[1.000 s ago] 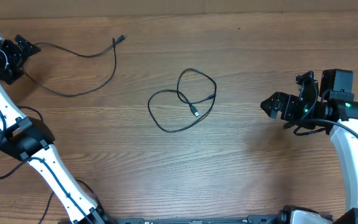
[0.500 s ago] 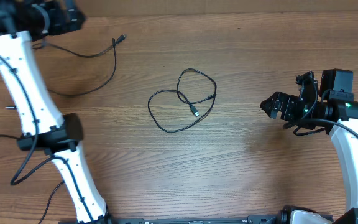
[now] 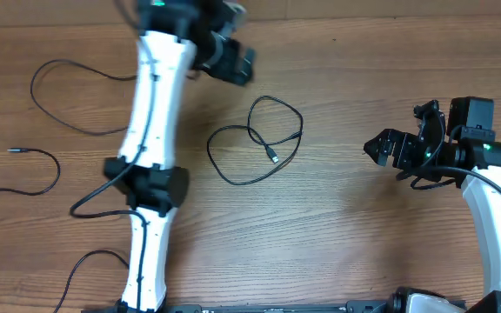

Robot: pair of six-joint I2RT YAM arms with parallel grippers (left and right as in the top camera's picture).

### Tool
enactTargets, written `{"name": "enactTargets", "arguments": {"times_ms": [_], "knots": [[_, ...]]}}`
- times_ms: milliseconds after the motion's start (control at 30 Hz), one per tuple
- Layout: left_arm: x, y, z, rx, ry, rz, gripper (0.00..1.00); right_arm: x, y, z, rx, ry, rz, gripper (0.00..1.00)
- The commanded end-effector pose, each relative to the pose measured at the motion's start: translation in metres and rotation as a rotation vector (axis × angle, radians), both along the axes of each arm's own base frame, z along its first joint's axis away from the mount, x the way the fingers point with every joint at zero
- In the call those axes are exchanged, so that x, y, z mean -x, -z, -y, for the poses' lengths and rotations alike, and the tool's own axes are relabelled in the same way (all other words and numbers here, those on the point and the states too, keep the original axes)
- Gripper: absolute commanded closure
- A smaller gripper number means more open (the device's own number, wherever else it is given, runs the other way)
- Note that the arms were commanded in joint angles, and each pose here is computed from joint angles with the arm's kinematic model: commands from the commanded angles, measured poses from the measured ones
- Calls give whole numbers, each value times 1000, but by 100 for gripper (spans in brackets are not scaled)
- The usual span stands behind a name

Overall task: Untangle cables
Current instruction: 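Open the left gripper and move it back to the center cable, then grasp the remaining looped black cable with the left gripper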

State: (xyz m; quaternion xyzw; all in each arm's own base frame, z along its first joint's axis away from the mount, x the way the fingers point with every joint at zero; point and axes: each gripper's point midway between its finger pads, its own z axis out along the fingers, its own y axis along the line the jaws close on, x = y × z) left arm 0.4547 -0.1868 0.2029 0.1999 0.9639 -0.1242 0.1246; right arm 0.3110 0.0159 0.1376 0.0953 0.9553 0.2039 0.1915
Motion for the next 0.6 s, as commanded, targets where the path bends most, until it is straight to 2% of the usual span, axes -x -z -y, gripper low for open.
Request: {"name": "enactTargets", "arguments": {"times_ms": [0,133,233,333,467,567], "knots": [[20,44,12,-149,77,-97,0,-1,0,0,-2,-4,4,0],[40,76,27,-207,131,-179,1,-1,0,0,-2,-4,4,0],[49,93,32,-223,112,-226,0,-1,0,0,-2,-4,4,0],[51,110,32,-225,25,-267,0,-1,0,0,-2,-4,4,0],[50,132,32,-214,-222,-321,0,-1,0,0,-2,-4,4,0],[48,143,40,-185,-297,-333,0,-1,0,0,-2,-4,5,0]]}}
